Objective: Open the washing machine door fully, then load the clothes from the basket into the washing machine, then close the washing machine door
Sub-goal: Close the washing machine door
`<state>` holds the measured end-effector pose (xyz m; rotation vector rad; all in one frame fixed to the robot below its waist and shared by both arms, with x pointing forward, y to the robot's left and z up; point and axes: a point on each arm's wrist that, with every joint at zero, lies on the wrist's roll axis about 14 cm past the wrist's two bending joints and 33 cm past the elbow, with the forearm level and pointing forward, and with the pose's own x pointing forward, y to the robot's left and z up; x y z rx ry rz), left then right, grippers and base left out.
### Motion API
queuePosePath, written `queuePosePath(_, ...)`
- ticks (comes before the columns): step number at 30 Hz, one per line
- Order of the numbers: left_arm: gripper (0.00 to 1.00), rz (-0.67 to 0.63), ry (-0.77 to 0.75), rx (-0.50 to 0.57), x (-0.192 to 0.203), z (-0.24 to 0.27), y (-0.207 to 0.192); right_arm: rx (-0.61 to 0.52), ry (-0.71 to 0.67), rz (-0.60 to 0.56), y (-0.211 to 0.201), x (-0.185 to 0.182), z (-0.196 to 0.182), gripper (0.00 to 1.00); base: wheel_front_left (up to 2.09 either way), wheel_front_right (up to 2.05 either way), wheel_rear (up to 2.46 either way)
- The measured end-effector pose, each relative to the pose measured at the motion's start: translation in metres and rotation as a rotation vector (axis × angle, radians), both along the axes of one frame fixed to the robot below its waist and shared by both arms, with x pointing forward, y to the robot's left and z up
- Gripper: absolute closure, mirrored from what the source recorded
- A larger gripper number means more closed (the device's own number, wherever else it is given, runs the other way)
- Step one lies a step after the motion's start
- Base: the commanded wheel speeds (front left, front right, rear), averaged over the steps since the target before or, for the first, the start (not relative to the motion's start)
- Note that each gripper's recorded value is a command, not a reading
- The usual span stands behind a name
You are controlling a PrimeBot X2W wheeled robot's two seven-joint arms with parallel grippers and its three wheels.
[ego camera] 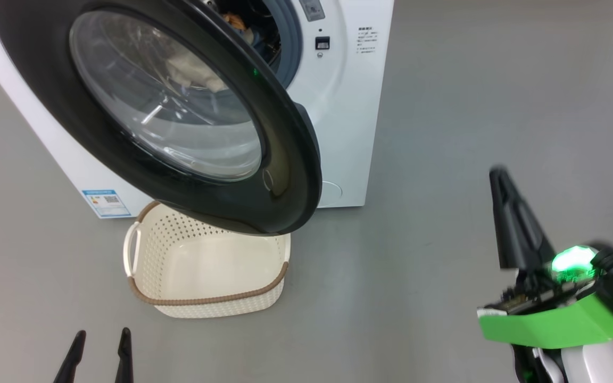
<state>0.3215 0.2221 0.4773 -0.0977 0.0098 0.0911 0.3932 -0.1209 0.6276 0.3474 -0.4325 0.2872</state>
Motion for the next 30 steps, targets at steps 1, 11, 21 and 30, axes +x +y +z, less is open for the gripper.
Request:
queuePosePath(1,0.00,0.003,0.000,-0.001,0.000,0.000,0.001,0.014,-0.102,0.038,0.011,-0.005,0.032,1.00,0.00,0.00,0.00)
queuePosePath(11,0.00,0.018,-0.005,-0.013,-0.003,0.001,0.004,0.003,-0.303,0.338,0.096,-0.031,0.088,1.00,0.00,0.00,0.00)
queuePosePath(21,0.00,0.031,-0.010,-0.028,-0.006,0.003,0.004,-0.179,-0.085,0.734,0.212,-0.051,0.003,1.00,0.00,0.00,0.00)
queuePosePath(30,0.00,0.052,-0.029,-0.039,0.004,0.010,0.009,-0.266,0.130,0.808,0.238,-0.032,-0.076,1.00,0.00,0.00,0.00)
